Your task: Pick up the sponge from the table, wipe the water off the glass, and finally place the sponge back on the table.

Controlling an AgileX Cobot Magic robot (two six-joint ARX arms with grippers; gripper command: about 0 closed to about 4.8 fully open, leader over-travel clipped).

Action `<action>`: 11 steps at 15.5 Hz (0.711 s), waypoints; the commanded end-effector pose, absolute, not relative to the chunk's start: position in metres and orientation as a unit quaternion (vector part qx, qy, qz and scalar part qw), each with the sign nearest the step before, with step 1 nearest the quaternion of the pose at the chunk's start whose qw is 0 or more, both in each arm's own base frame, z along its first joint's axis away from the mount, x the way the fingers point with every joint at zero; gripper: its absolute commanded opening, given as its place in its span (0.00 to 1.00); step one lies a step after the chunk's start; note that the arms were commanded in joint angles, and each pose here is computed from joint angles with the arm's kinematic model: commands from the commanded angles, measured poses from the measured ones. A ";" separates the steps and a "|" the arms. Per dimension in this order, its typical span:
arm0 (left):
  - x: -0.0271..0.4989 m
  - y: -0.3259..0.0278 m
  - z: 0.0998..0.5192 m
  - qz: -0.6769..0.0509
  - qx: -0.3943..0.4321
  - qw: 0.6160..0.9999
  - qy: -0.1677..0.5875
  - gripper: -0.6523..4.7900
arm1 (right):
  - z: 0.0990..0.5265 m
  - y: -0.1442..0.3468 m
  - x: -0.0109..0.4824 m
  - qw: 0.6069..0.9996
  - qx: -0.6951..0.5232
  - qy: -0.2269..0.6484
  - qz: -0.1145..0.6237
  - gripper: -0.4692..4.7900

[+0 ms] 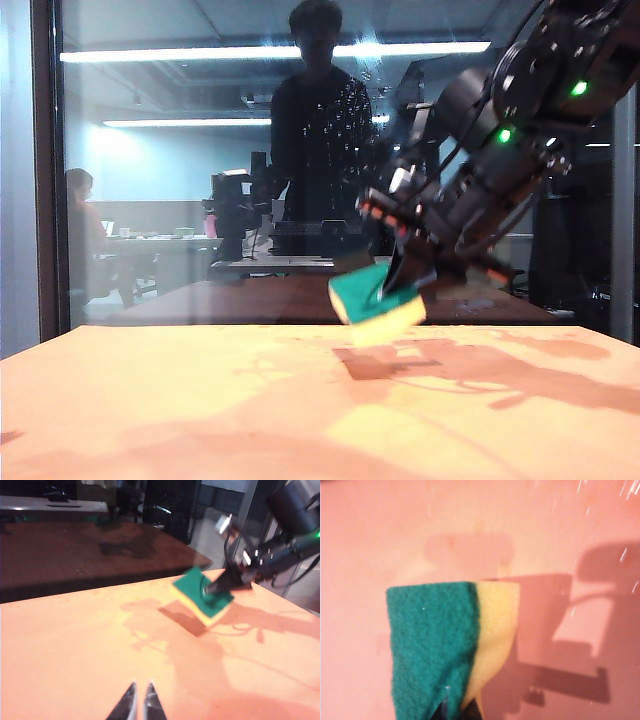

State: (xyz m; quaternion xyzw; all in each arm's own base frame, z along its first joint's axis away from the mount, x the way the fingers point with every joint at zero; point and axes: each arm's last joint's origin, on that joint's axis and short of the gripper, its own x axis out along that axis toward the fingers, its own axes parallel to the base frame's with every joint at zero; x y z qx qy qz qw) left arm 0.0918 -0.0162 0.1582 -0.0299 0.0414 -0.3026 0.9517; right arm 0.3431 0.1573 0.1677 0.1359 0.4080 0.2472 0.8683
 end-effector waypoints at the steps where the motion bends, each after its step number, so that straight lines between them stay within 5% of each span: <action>1: 0.092 -0.016 0.161 -0.304 -0.026 0.952 0.029 0.17 | 0.186 0.151 0.348 0.899 0.121 0.347 0.239 0.08; 11: 0.093 -0.015 0.170 -0.282 -0.011 0.959 -0.014 0.17 | 0.251 0.108 0.390 0.966 0.083 0.113 0.217 0.08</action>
